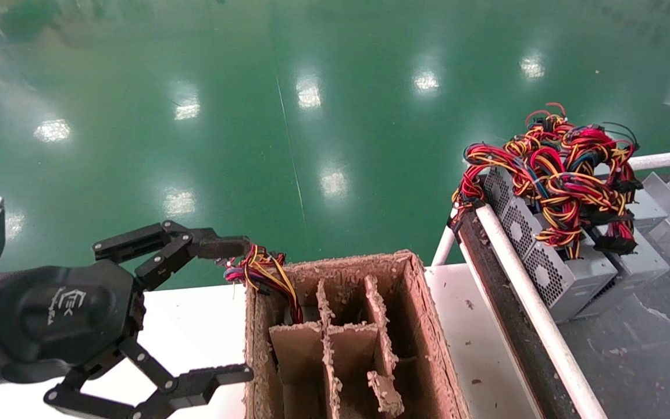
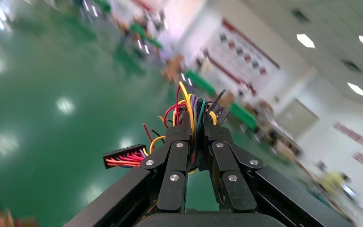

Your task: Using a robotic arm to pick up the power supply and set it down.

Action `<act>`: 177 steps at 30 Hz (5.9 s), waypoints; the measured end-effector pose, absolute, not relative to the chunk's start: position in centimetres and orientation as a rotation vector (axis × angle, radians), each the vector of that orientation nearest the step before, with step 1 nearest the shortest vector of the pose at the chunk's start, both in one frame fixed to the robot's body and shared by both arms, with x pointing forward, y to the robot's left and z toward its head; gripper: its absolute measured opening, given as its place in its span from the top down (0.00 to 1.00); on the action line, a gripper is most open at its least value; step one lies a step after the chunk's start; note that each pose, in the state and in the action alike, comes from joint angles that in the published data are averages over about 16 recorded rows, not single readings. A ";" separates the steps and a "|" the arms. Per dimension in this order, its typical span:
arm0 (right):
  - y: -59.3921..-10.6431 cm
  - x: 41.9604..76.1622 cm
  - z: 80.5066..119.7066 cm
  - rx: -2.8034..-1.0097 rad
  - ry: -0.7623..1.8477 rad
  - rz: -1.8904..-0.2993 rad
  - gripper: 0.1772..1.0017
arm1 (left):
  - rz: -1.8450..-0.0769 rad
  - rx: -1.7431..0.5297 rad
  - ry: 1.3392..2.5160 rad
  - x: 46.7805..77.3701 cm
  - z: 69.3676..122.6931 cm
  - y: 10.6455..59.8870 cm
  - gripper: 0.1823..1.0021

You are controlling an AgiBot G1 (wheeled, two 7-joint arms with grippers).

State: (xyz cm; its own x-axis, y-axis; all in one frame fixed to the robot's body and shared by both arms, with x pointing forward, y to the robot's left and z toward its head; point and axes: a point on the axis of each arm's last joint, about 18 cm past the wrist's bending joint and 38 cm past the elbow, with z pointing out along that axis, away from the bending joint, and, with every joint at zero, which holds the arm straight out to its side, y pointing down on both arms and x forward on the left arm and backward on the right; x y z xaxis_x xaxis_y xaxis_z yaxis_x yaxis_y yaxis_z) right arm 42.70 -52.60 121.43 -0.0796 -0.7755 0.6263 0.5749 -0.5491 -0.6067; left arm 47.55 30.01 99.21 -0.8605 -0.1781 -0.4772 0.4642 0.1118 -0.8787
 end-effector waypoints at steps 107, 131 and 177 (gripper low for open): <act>-52.2 49.5 106.0 -1.646 0.514 -1.513 0.86 | -1.799 0.277 1.925 47.5 99.2 30.0 0.00; -46.9 50.7 104.8 -1.647 0.383 -1.280 0.30 | -1.799 0.276 1.925 47.6 99.2 30.0 0.00; -31.2 48.1 99.6 -1.609 -0.178 -0.604 0.00 | -1.799 0.276 1.925 47.6 99.2 30.0 0.00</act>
